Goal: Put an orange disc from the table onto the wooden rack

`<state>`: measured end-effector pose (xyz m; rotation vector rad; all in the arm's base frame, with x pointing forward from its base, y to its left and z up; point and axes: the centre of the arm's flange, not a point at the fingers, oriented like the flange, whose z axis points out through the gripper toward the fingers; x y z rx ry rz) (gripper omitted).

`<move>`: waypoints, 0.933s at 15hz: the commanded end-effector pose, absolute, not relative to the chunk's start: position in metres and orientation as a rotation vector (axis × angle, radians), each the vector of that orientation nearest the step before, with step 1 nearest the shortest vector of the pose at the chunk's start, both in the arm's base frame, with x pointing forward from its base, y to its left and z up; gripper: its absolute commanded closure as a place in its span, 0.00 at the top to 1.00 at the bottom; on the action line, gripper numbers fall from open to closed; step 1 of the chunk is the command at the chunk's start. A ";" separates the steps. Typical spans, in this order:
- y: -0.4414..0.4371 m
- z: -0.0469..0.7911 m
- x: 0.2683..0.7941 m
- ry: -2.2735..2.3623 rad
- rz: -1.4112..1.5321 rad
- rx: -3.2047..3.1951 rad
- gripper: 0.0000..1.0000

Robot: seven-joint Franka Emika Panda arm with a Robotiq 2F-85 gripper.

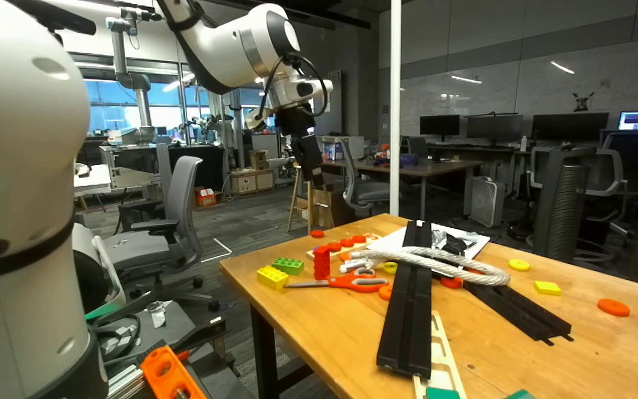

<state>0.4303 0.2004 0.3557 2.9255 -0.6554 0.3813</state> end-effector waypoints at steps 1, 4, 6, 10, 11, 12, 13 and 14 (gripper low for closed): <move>0.161 0.385 0.354 -0.753 0.504 2.892 1.00; 0.124 0.396 0.322 -0.734 0.470 2.873 1.00; 0.098 0.406 0.306 -0.684 0.388 2.885 1.00; 0.052 0.448 0.282 -0.504 0.193 2.981 1.00; 0.041 0.460 0.274 -0.457 0.162 2.994 1.00; 0.028 0.471 0.264 -0.420 0.130 3.010 1.00; 0.017 0.480 0.252 -0.378 0.100 3.016 1.00; 0.005 0.489 0.239 -0.351 0.071 3.016 1.00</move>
